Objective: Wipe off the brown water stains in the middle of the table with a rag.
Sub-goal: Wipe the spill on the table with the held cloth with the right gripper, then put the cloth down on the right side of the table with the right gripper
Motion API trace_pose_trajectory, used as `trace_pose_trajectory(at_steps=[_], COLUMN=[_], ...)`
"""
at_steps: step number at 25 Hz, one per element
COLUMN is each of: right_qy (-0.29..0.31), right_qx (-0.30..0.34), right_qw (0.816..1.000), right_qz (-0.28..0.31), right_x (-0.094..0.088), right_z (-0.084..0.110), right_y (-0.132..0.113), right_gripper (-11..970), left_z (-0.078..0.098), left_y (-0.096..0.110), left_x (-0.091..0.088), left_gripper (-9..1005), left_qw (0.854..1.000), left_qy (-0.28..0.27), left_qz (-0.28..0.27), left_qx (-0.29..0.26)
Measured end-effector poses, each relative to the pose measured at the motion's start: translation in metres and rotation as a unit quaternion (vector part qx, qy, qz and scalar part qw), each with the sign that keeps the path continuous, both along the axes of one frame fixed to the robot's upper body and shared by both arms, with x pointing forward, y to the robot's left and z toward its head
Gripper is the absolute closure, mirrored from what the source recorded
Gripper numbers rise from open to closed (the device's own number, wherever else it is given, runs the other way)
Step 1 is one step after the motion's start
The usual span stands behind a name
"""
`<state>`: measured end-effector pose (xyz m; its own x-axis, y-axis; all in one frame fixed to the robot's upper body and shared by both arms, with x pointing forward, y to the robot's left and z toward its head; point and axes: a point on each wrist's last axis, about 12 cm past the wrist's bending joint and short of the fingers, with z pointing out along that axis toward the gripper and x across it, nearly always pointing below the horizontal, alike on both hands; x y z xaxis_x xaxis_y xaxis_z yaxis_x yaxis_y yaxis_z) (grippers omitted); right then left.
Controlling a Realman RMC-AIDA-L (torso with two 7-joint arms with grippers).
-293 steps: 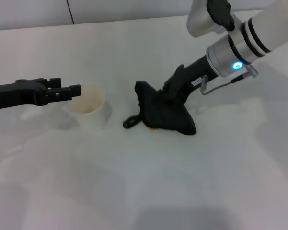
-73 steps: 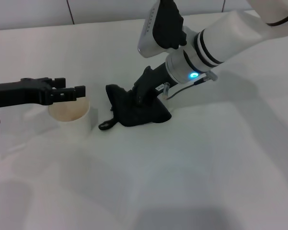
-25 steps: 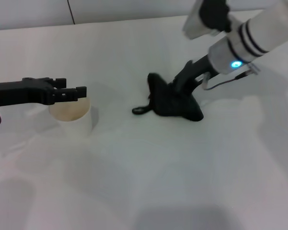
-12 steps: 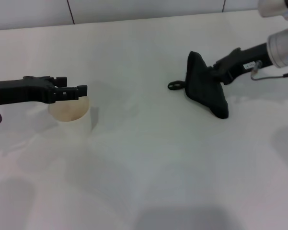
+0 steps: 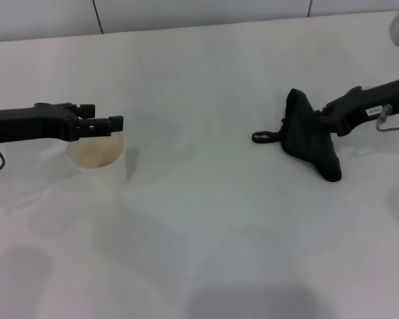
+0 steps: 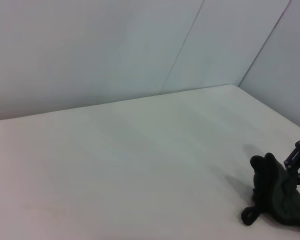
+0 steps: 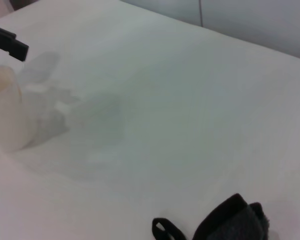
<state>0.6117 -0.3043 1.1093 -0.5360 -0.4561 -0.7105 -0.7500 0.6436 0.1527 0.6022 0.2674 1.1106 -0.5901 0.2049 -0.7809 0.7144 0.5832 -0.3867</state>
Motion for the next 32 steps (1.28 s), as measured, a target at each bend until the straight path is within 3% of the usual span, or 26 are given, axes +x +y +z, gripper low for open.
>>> trace_pose_trajectory(at_steps=[5, 13, 24, 32], right_qy=[-0.003, -0.010, -0.030, -0.051], right_qx=[0.004, 0.041, 0.048, 0.051], right_qw=[1.000, 0.999, 0.998, 0.997], right_qz=[-0.001, 0.016, 0.032, 0.027], right_x=[-0.008, -0.011, -0.013, -0.017], right_z=[-0.005, 0.002, 0.005, 0.003], right_y=[-0.008, -0.005, -0.007, -0.015], right_gripper=[803, 789, 369, 289], left_z=[0.000, 0.000, 0.000, 0.000], left_y=[0.000, -0.001, -0.001, -0.001], left_x=[0.000, 0.001, 0.001, 0.001], left_gripper=[122, 122, 122, 122], left_qw=[1.000, 1.000, 1.000, 1.000], left_qy=[0.000, -0.001, -0.003, -0.001], left_qz=[0.000, -0.001, -0.002, -0.002], left_qx=[0.001, 0.001, 0.002, 0.004])
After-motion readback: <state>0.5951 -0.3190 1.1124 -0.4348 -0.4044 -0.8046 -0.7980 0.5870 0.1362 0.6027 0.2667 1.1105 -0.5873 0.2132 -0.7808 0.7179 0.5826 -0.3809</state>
